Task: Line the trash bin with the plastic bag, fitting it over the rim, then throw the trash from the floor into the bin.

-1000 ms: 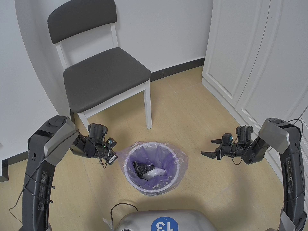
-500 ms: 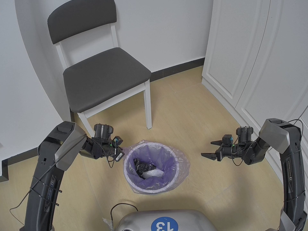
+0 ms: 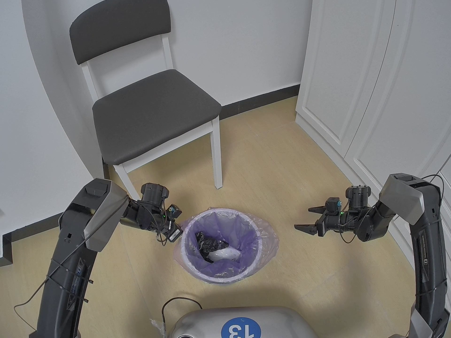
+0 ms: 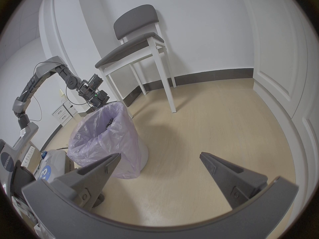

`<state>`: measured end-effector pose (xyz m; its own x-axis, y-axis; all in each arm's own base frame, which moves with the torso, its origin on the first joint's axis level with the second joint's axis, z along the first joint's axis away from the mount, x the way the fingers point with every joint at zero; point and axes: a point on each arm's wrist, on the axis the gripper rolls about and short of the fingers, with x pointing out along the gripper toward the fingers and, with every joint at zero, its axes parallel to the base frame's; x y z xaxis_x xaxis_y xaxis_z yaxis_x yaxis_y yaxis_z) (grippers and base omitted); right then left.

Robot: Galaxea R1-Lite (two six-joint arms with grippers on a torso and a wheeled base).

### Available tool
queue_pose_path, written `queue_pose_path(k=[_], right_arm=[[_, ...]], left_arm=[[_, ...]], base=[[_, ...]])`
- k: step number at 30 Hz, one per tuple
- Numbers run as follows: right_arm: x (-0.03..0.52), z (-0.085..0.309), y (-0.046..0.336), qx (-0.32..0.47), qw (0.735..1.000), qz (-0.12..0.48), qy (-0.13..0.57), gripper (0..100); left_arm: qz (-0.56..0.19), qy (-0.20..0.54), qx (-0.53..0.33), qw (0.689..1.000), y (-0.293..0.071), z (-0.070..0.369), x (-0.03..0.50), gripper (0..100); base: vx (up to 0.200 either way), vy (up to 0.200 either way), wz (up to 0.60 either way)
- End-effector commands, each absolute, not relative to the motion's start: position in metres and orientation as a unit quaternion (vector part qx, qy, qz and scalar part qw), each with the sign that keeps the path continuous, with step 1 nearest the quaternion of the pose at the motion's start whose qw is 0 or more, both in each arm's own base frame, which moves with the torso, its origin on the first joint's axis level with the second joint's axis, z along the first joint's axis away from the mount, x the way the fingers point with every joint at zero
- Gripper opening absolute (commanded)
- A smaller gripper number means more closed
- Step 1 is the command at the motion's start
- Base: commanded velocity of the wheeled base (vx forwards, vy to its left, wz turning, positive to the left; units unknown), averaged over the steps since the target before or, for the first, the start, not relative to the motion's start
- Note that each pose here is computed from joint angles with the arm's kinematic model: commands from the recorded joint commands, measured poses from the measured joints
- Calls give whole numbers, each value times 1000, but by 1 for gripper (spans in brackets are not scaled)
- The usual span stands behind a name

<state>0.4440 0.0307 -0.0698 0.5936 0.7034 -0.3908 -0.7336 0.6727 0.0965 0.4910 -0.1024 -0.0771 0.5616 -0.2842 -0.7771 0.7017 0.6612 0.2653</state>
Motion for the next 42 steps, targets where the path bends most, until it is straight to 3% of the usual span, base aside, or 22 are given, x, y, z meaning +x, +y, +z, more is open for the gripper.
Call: queue_pose_path(k=[1,4,5,16,25,31,42], right_arm=[[443,-69,32,-38,891,405,202,100],[443,-69,33,-38,891,405,202,100],[443,-70,34,-38,890,406,202,100],[441,-69,45,-43,885,418,201,100],[422,-54,97,-51,854,470,216,100],[430,-55,100,-53,849,442,286,100],[445,-52,103,-74,841,415,339,100]], left_arm=[[-294,364,285,836,-102,-78,491,0],[-296,364,288,835,-103,-79,491,0],[-296,364,288,835,-103,-79,491,100],[-284,355,290,842,-97,-77,494,100],[-273,356,290,845,-85,-47,476,100],[-258,343,289,856,-71,-49,462,100],[-231,337,293,864,-32,-38,445,100]], base=[[0,0,0],[0,0,0],[0,0,0],[0,0,0],[0,0,0],[0,0,0],[0,0,0]])
